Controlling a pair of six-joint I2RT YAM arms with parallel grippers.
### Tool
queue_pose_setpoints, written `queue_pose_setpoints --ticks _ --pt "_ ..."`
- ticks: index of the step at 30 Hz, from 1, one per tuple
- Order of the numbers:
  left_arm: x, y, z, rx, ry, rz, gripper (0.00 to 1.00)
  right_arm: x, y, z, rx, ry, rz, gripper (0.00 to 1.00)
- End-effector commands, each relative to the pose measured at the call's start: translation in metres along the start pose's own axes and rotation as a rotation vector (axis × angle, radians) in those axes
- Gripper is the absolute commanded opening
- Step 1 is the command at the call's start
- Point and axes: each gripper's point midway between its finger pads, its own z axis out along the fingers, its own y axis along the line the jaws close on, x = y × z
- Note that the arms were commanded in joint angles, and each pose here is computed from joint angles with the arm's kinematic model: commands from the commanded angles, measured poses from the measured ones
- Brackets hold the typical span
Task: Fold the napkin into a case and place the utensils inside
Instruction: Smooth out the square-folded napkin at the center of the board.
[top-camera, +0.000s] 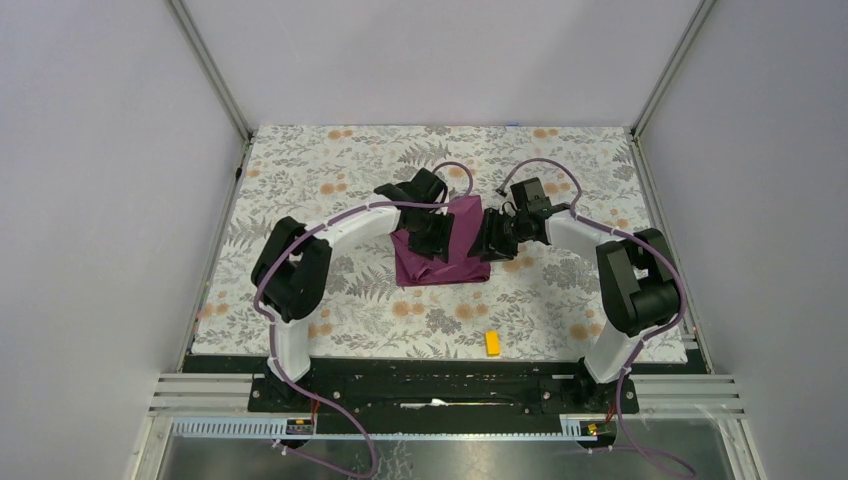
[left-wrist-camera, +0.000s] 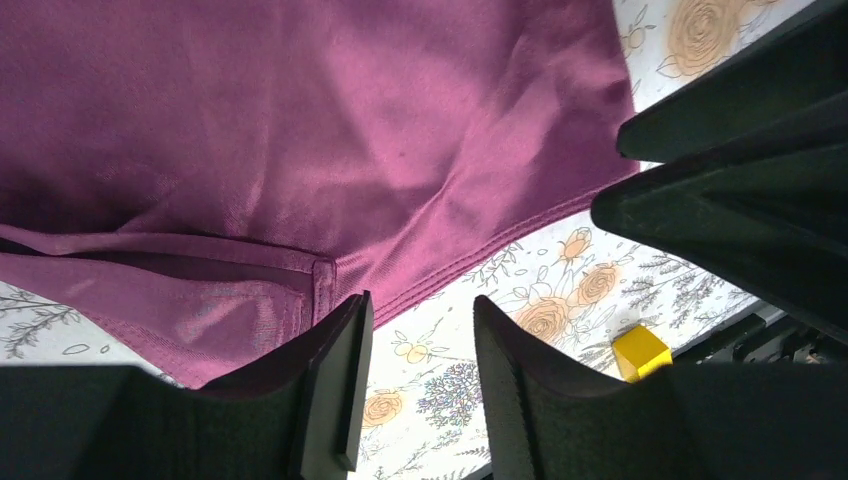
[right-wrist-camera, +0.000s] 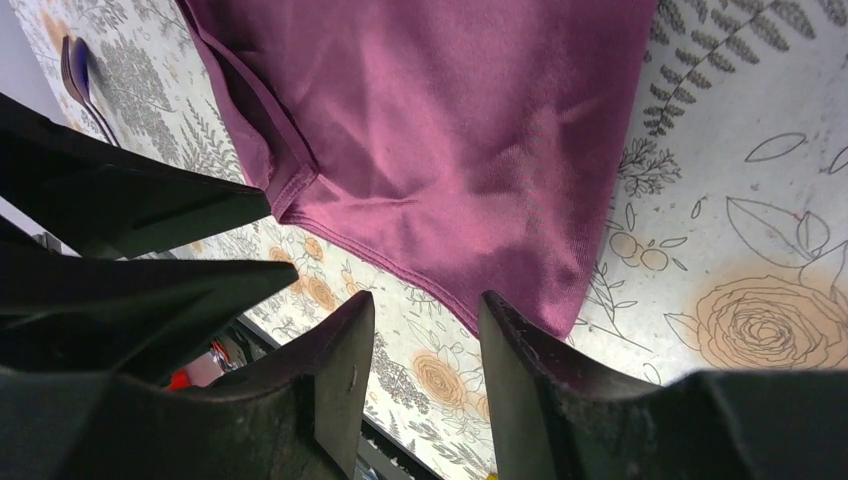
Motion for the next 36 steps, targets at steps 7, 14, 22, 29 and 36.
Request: queue_pose_setpoints --ticks 7,14,22,29,36 --pt "-0.001 -0.007 0.015 0.037 -0.021 -0.028 0.44 0.003 0.007 -0.007 -0.047 -0.025 0.002 0.50" --pt "0.003 -0.001 0.022 0.023 -0.016 -0.006 0.47 0.002 0.008 -0.006 -0.053 -0.024 0.006 0.49" --pt "0.012 0.025 0.027 -0.101 -0.004 -0.016 0.47 0.002 0.008 -0.004 -0.054 -0.019 0.010 0.49" --pt "0.012 0.045 0.004 -0.216 -0.064 -0.016 0.45 0.002 0.008 0.000 -0.064 -0.010 0.015 0.48" --pt "0.012 0.065 -0.040 -0.302 -0.185 -0.086 0.43 0.004 0.007 0.001 -0.066 -0.003 0.018 0.48"
